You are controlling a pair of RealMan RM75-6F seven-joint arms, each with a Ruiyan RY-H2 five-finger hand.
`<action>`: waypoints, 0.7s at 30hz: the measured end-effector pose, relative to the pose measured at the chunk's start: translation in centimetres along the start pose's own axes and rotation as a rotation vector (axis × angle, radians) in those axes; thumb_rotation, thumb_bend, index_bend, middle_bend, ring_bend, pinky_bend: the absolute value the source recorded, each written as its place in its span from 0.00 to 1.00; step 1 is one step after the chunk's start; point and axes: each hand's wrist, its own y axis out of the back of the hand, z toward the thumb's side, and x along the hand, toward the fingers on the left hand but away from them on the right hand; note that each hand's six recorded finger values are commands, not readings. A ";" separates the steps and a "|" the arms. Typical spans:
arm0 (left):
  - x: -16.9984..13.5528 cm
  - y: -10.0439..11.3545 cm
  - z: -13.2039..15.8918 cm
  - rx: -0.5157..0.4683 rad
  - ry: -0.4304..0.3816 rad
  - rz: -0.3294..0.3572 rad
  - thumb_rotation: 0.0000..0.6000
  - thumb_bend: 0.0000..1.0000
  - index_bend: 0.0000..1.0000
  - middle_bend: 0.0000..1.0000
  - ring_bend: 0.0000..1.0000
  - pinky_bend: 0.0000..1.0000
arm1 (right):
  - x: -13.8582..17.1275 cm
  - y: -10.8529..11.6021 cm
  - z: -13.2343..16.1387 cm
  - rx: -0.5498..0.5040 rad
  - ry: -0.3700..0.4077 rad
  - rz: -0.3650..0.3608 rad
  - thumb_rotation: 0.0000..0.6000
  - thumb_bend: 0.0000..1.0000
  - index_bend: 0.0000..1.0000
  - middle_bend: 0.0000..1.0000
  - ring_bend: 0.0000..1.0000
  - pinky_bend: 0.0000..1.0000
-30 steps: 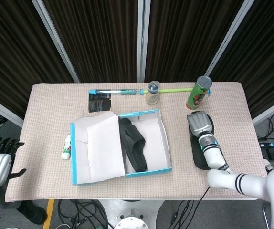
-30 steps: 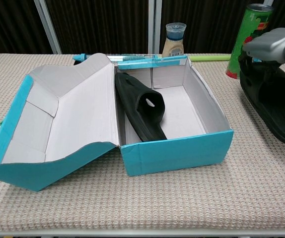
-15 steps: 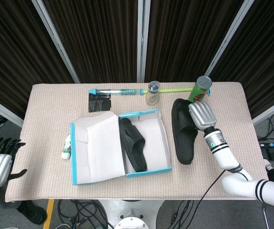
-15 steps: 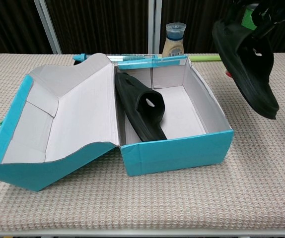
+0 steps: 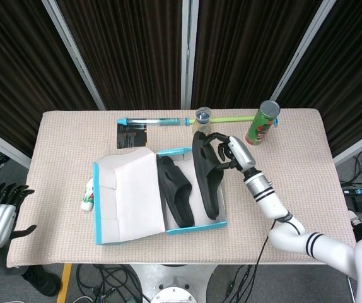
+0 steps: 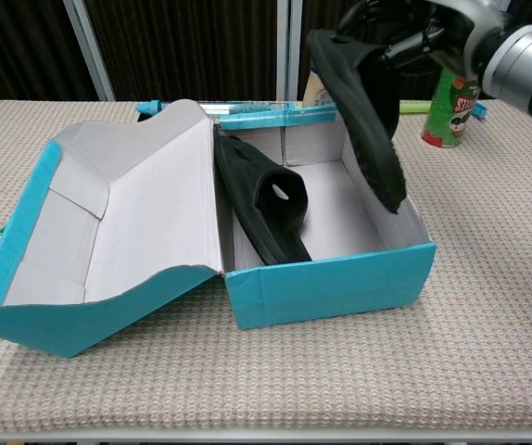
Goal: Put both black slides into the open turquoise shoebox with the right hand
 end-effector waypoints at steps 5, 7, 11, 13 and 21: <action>0.0 -0.1 -0.2 -0.005 0.003 -0.005 1.00 0.00 0.22 0.14 0.08 0.05 | -0.8 -2.6 -1.2 -0.036 -0.004 0.020 1.00 0.10 0.44 0.41 0.75 0.99; 0.0 -0.2 -0.2 -0.007 0.003 -0.005 1.00 0.00 0.22 0.14 0.08 0.05 | -1.2 -3.5 -1.3 -0.041 -0.002 0.029 1.00 0.10 0.45 0.41 0.75 0.99; 0.0 -0.2 -0.3 -0.011 0.003 -0.007 1.00 0.00 0.22 0.14 0.08 0.05 | -2.0 -4.6 -1.2 -0.002 0.005 0.039 1.00 0.10 0.45 0.40 0.75 0.98; 0.1 -0.3 -0.2 -0.012 0.000 -0.009 1.00 0.00 0.22 0.14 0.08 0.05 | -2.4 -5.1 -1.1 0.031 0.011 0.044 1.00 0.10 0.45 0.40 0.75 0.98; 0.0 -0.4 -0.3 -0.018 0.002 -0.011 1.00 0.00 0.22 0.14 0.08 0.05 | -3.0 -6.8 -1.3 0.143 0.023 0.057 1.00 0.12 0.44 0.39 0.74 0.98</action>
